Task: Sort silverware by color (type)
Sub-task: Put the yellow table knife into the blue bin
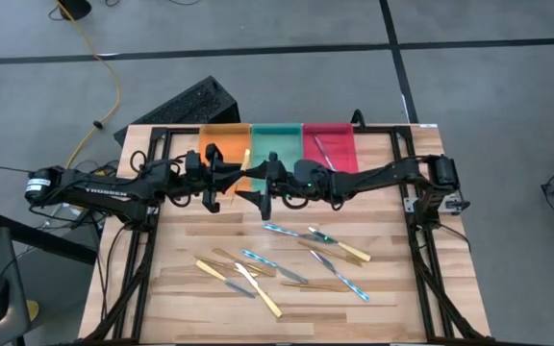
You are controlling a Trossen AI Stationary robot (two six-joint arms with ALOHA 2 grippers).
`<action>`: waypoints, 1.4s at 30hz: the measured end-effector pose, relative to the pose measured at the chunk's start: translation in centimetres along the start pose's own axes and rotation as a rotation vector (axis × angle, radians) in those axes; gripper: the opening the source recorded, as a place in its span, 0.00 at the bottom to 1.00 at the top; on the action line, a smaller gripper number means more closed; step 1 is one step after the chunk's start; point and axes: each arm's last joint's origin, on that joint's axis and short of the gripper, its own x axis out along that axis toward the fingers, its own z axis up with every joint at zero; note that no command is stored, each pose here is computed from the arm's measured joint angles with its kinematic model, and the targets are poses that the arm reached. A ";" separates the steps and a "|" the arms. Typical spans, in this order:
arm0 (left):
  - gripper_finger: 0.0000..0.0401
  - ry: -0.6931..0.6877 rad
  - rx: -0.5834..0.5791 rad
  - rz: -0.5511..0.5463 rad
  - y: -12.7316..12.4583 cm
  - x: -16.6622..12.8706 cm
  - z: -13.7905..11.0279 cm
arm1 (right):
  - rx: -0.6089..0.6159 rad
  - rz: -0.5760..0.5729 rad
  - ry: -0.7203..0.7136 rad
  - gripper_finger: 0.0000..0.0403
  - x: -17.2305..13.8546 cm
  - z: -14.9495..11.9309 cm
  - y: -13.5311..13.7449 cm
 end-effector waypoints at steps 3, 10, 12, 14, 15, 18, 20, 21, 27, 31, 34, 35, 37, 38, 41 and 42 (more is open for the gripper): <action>0.10 0.000 0.000 0.000 0.0 0.0 0.0 | 0.001 0.000 -0.012 0.76 0.0 0.2 0.0; 0.10 0.000 0.000 0.001 0.0 0.0 0.0 | -0.003 0.026 -0.064 0.75 0.0 0.9 -0.6; 0.10 0.000 0.001 0.001 0.0 0.0 0.0 | -0.004 0.058 -0.073 0.75 0.0 1.0 -0.6; 0.10 0.000 0.007 0.001 0.0 0.0 0.0 | -0.005 0.080 -0.090 0.73 0.0 1.1 -0.6; 0.10 -0.001 0.011 0.001 0.0 0.0 0.0 | -0.005 0.082 -0.094 0.73 0.0 1.2 -0.6; 0.10 -0.002 0.015 0.001 0.0 0.0 0.0 | -0.006 0.080 -0.088 0.71 0.0 1.1 -0.6; 0.10 -0.001 0.015 0.001 0.0 0.0 0.0 | -0.007 0.079 -0.087 0.71 0.0 1.1 -0.6; 0.10 -0.001 0.015 0.001 0.0 0.0 0.0 | -0.007 0.079 -0.089 0.71 0.0 1.1 -0.6; 0.10 -0.004 0.009 -0.006 0.0 0.0 0.0 | -0.007 0.081 -0.096 0.70 0.0 1.2 -0.6; 0.10 0.012 -0.002 -0.003 0.1 0.2 -0.4 | 0.000 0.070 -0.097 0.70 0.0 1.2 -0.6; 0.10 0.006 -0.005 -0.006 0.1 0.4 -0.5 | 0.016 0.069 -0.093 0.69 0.0 1.2 -0.7; 0.10 0.003 -0.005 -0.006 0.1 0.5 -0.6 | 0.018 0.069 -0.093 0.68 0.0 1.2 -0.7; 0.10 -0.015 -0.006 -0.010 0.1 0.5 -0.5 | 0.019 0.067 -0.084 0.67 0.0 1.1 -0.7; 0.10 -0.015 -0.007 -0.011 0.1 0.5 -0.5 | 0.019 0.067 -0.084 0.66 0.0 1.1 -0.7; 0.10 -0.017 -0.007 -0.012 0.0 0.5 -0.5 | 0.019 0.064 -0.069 0.59 0.0 0.9 -0.7; 0.10 -0.017 -0.008 -0.013 0.0 0.5 -0.5 | 0.019 0.064 -0.069 0.56 0.0 0.9 -0.7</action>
